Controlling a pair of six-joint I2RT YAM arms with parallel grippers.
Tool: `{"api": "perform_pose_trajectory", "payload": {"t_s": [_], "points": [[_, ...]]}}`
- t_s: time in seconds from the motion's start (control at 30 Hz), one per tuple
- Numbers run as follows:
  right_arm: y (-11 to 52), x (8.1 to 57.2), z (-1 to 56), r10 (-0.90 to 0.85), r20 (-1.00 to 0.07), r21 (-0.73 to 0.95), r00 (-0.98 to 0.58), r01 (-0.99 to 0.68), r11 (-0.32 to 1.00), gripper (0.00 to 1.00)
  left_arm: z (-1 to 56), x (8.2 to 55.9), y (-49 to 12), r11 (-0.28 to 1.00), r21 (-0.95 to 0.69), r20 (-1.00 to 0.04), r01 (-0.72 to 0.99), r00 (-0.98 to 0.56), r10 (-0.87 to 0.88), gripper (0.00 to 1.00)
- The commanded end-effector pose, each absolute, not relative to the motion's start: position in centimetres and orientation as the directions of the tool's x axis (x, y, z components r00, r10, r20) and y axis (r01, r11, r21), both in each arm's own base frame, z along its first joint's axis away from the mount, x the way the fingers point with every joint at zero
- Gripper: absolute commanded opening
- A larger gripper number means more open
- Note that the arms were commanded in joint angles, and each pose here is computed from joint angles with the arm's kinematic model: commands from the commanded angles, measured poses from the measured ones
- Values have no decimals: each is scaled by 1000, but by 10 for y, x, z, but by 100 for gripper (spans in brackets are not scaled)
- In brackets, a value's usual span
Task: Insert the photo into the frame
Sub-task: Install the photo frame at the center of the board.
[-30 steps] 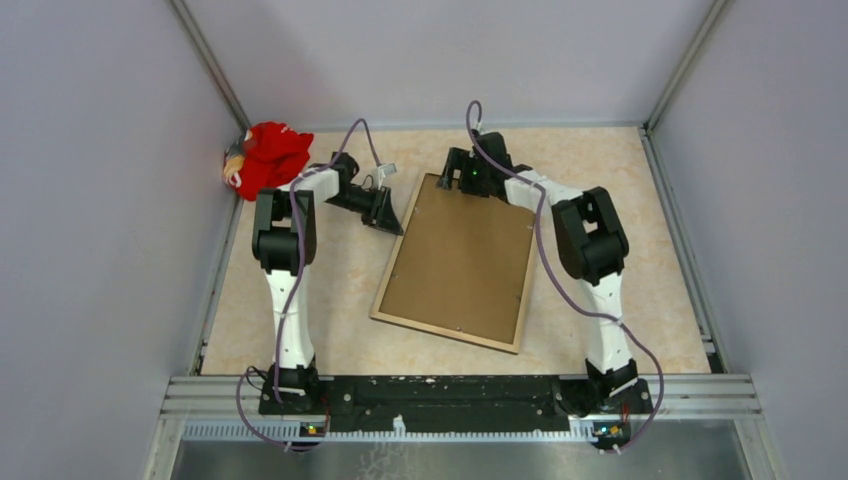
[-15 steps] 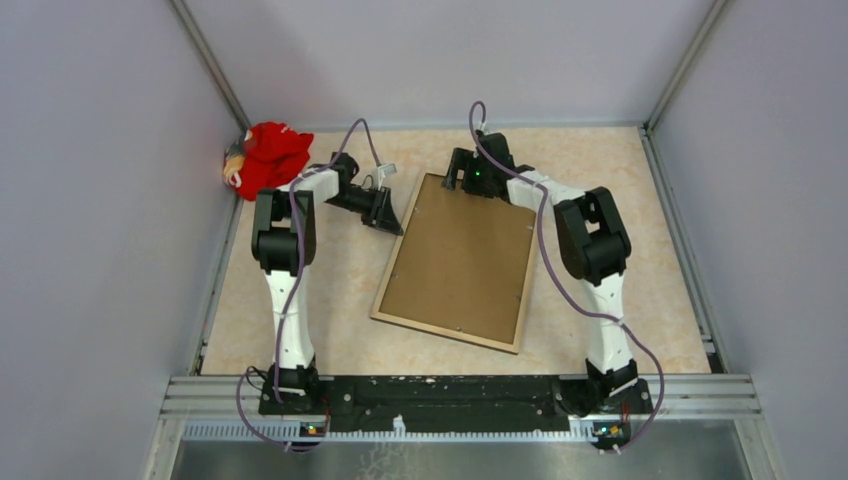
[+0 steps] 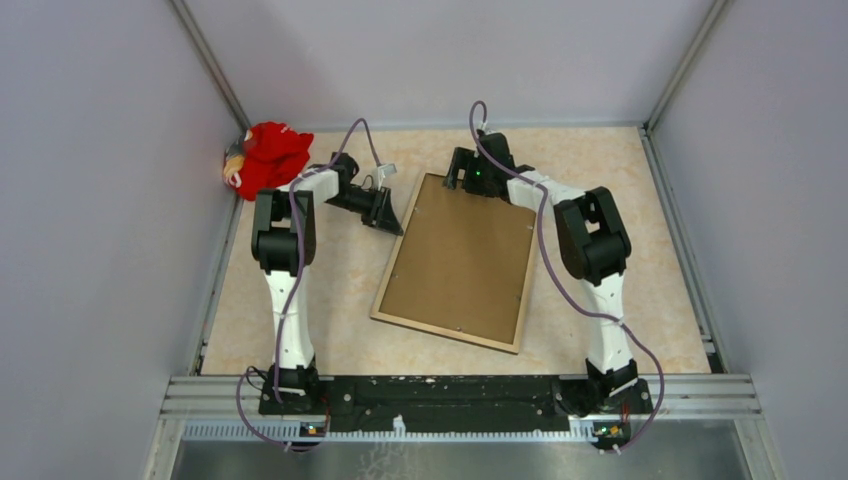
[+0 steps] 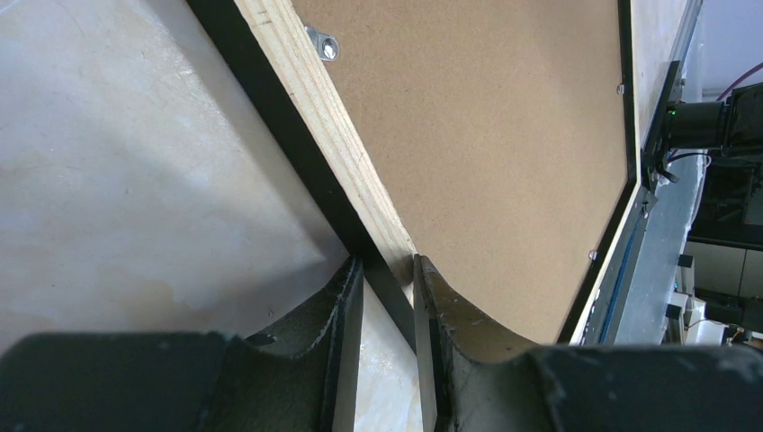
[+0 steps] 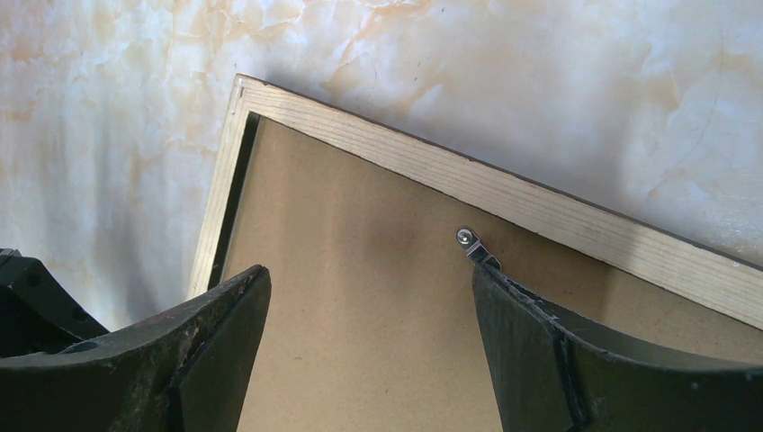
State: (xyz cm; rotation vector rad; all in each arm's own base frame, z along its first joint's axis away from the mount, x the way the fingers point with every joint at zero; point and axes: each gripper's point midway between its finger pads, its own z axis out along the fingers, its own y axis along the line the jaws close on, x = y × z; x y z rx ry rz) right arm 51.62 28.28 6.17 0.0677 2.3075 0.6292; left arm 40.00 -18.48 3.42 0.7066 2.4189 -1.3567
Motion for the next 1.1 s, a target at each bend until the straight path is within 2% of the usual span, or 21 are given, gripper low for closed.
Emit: {"api": "perform_pose_trajectory", "payload": {"t_s": [0.0,0.7,0.9,1.07], "points": [[283,523,57,234,-645,463,-728,-128,877,82,33,383,-184,448,-714,-436,538,-843,316,32],[285,533,41,226,-647,450,-728,-125,884,82,31,379,-184,434,-722,-432,538,-842,325,31],[283,522,82,235,-693,469,-682,-178,865,83,44,385,-183,432,-714,-448,551,-834,323,32],[276,515,106,243,-724,468,-646,-201,861,84,70,424,-182,443,-678,-519,587,-809,276,37]]}}
